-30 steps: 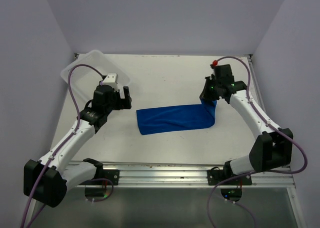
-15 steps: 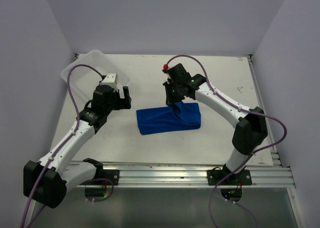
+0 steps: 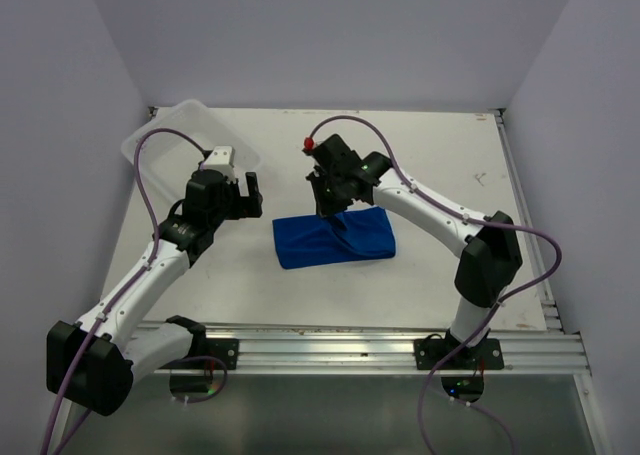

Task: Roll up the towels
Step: Fold the towel

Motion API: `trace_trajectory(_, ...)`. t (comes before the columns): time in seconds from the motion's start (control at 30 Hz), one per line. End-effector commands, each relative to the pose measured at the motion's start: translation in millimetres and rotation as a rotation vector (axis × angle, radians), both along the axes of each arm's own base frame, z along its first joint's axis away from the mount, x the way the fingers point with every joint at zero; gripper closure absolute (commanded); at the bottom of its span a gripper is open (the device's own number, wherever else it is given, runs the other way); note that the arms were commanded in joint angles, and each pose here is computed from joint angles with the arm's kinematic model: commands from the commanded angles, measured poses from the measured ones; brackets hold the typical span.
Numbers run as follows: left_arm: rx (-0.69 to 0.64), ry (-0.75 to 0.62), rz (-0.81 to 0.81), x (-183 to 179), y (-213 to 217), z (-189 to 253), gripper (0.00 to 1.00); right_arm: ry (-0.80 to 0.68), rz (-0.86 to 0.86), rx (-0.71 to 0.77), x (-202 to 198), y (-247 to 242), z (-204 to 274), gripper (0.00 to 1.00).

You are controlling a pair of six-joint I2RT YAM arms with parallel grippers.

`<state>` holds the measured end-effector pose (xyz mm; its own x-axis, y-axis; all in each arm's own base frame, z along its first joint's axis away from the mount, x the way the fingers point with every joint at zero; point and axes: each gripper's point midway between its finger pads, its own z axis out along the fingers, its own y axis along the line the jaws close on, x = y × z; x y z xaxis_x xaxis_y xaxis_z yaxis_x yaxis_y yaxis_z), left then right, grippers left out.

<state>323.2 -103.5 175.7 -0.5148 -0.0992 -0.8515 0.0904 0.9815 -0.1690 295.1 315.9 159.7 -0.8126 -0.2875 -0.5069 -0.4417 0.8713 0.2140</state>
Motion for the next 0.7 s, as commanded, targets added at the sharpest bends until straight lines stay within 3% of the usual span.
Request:
trace_trajectory(0.0,0.007,-0.048,-0.002,2.7,2.5,11.4,0.0,-0.025,-0.012,0.053,9.1,14.3,15.6,1.0)
trace_trajectory(0.33,0.008,-0.045,-0.003,2.2,2.4,10.0,0.0,-0.019,-0.045,0.061,17.8,30.6,2.8,1.0)
trace_trajectory(0.67,0.007,-0.043,-0.006,2.5,1.8,9.7,0.0,-0.118,-0.15,0.079,34.7,22.3,38.6,1.0)
